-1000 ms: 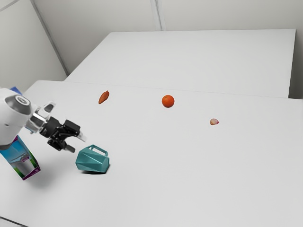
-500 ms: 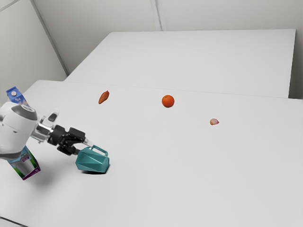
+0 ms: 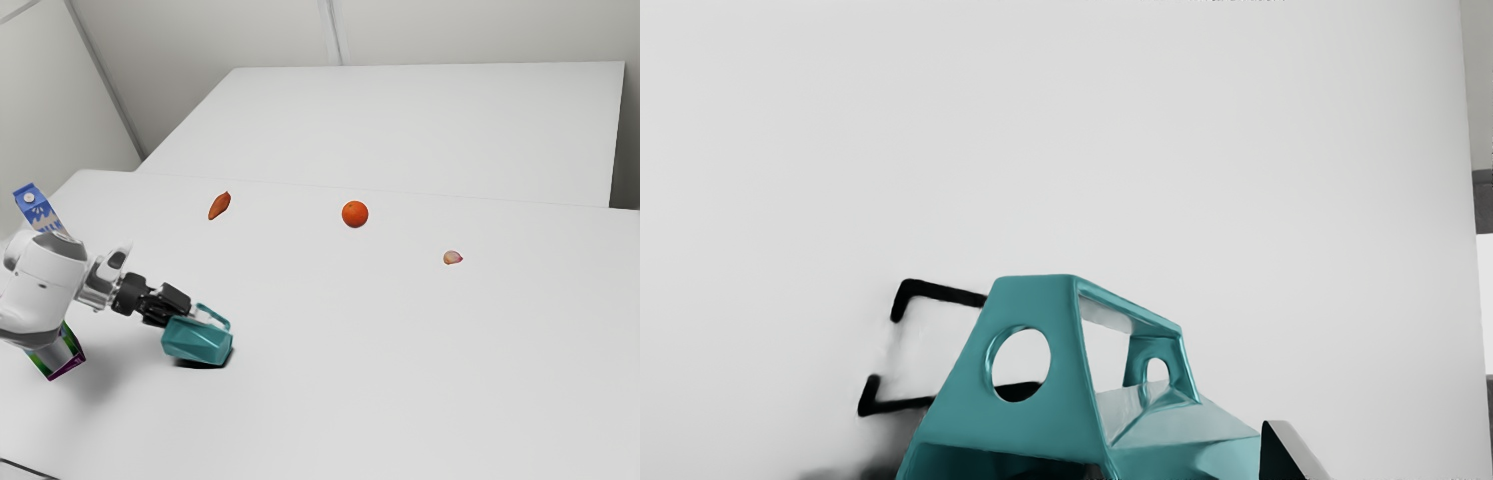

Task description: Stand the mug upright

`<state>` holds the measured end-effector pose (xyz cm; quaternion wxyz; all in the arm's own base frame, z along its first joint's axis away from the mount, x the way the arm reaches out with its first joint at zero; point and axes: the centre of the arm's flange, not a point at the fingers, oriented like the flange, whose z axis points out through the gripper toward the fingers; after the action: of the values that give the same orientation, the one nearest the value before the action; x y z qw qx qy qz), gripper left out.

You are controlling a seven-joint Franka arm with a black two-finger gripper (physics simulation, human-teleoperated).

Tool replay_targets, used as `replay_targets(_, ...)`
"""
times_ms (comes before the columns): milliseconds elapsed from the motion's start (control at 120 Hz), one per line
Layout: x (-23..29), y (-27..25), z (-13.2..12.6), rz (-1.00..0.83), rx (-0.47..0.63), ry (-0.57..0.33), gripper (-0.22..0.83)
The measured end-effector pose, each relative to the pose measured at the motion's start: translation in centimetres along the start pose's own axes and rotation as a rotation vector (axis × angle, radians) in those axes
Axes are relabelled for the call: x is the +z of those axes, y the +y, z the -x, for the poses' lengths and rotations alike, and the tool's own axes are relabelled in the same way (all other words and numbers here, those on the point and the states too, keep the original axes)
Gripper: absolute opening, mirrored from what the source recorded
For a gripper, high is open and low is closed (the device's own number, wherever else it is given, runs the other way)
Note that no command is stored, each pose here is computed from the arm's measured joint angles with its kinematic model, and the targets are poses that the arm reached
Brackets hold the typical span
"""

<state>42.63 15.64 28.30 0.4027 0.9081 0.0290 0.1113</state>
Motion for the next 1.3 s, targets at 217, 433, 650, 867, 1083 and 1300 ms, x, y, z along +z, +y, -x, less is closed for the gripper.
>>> replay_targets(217, -0.2, 1.1, -0.4, 0.001, 0.065, 0.011, -0.07)
replay_targets(433, -0.9, 3.5, -1.2, -0.008, 0.15, 0.026, -0.14)
replay_targets(650, -1.9, 8.0, -3.5, -0.045, 0.285, 0.007, -0.16)
replay_targets(867, -3.0, 17.3, -9.2, -0.245, 0.526, -0.193, -0.17)
replay_targets(1083, -0.4, 21.9, -9.6, -0.465, 0.557, -0.373, -0.17)
replay_targets(1300, 2.4, 24.2, -9.2, -0.611, 0.501, -0.431, -0.17)
